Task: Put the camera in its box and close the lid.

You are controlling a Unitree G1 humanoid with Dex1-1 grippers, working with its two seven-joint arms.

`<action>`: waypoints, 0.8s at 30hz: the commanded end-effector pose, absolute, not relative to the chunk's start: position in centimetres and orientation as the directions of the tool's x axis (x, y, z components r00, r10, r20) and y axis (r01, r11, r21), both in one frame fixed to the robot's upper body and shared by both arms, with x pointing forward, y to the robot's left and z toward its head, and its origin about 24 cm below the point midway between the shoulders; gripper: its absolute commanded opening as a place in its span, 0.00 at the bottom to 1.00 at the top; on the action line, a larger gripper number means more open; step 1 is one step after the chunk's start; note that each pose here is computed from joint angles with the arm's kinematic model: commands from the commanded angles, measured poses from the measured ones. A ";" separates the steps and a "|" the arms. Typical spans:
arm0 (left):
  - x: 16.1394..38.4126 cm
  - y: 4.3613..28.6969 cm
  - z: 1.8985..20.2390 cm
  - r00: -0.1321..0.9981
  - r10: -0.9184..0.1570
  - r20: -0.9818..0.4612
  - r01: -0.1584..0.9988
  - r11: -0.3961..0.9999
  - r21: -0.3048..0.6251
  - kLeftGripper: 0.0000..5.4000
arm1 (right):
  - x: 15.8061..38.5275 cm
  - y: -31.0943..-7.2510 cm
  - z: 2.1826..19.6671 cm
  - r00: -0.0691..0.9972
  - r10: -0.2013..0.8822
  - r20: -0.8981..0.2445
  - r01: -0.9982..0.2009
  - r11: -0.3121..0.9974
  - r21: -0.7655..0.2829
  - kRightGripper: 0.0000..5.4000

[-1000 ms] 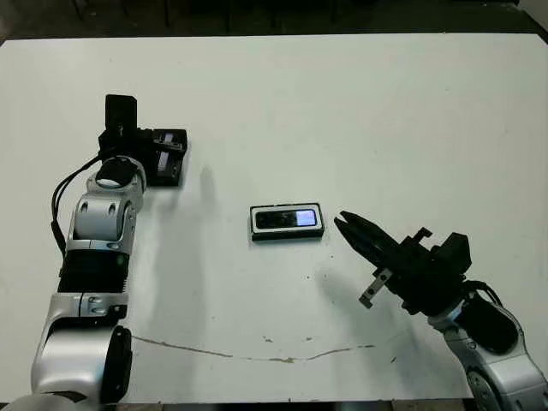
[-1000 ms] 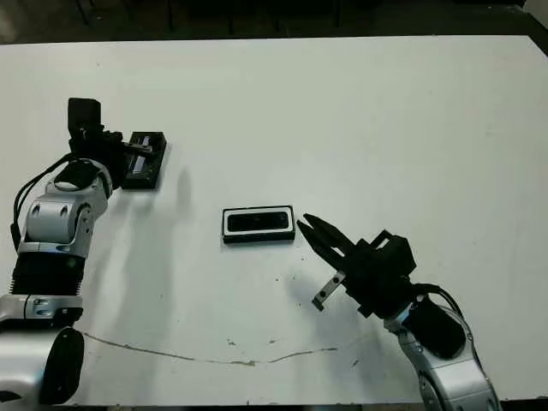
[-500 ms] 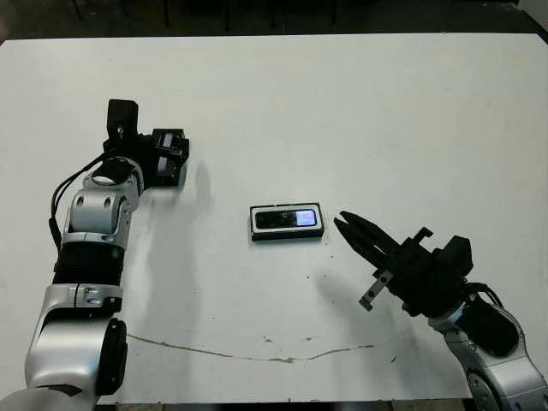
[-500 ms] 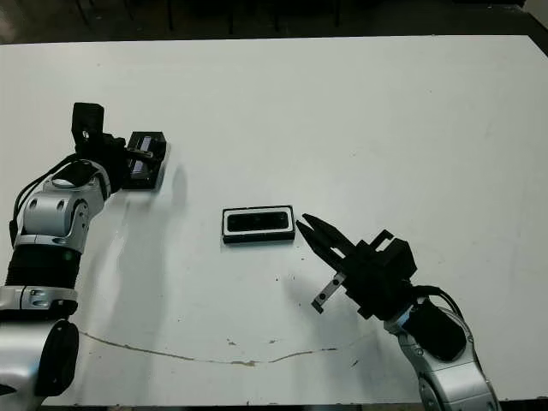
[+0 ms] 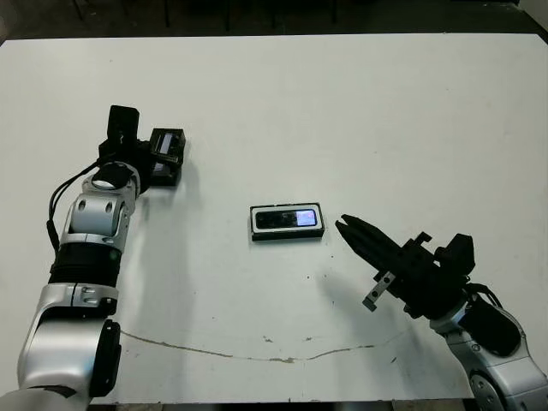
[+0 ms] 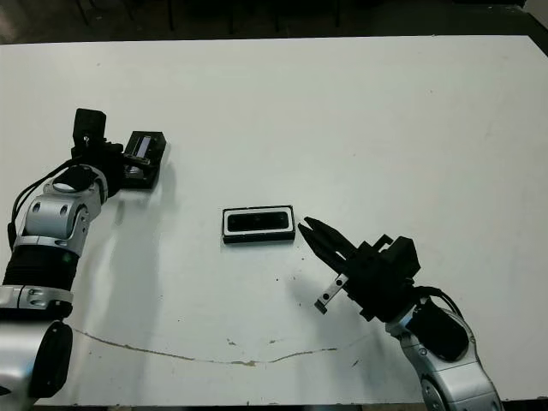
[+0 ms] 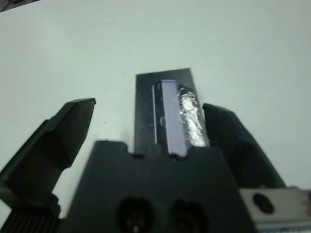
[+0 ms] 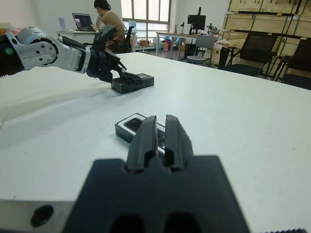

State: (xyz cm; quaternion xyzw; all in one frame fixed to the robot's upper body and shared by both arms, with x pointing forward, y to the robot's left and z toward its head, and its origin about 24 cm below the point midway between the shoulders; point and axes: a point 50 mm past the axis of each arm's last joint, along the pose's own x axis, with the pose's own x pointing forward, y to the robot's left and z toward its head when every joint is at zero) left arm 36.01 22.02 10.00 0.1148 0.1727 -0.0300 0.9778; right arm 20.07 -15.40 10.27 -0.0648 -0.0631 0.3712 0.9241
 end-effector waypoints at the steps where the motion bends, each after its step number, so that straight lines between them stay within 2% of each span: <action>1: 35.5 23.1 8.7 0.904 0.001 -0.427 0.115 0.962 0.246 1.00 | 19.9 -15.7 10.0 0.726 0.687 0.023 -0.672 0.717 -0.186 0.00; 5: 35.4 23.1 8.3 0.887 0.013 -0.462 0.115 0.962 0.249 1.00 | 19.8 -15.6 10.0 0.719 0.694 0.039 -0.679 0.714 -0.169 0.00; 12: 35.0 22.7 7.3 0.865 -0.037 -0.501 0.144 0.973 0.178 1.00 | 19.8 -15.7 9.8 0.721 0.692 0.037 -0.683 0.719 -0.125 0.00; 17: 34.6 22.5 6.3 0.833 -0.043 -0.552 0.132 0.984 0.123 1.00 | 19.7 -15.7 9.9 0.737 0.676 0.025 -0.665 0.730 -0.159 0.00; 20: 34.5 22.3 5.7 0.816 0.027 -0.577 0.087 0.982 0.169 0.95 | 19.8 -15.6 9.9 0.724 0.688 0.048 -0.672 0.720 -0.173 0.00; 24: 34.2 22.1 5.2 0.811 0.059 -0.583 0.061 0.981 0.183 0.81 | 19.8 -15.7 10.0 0.724 0.689 0.040 -0.674 0.718 -0.174 0.00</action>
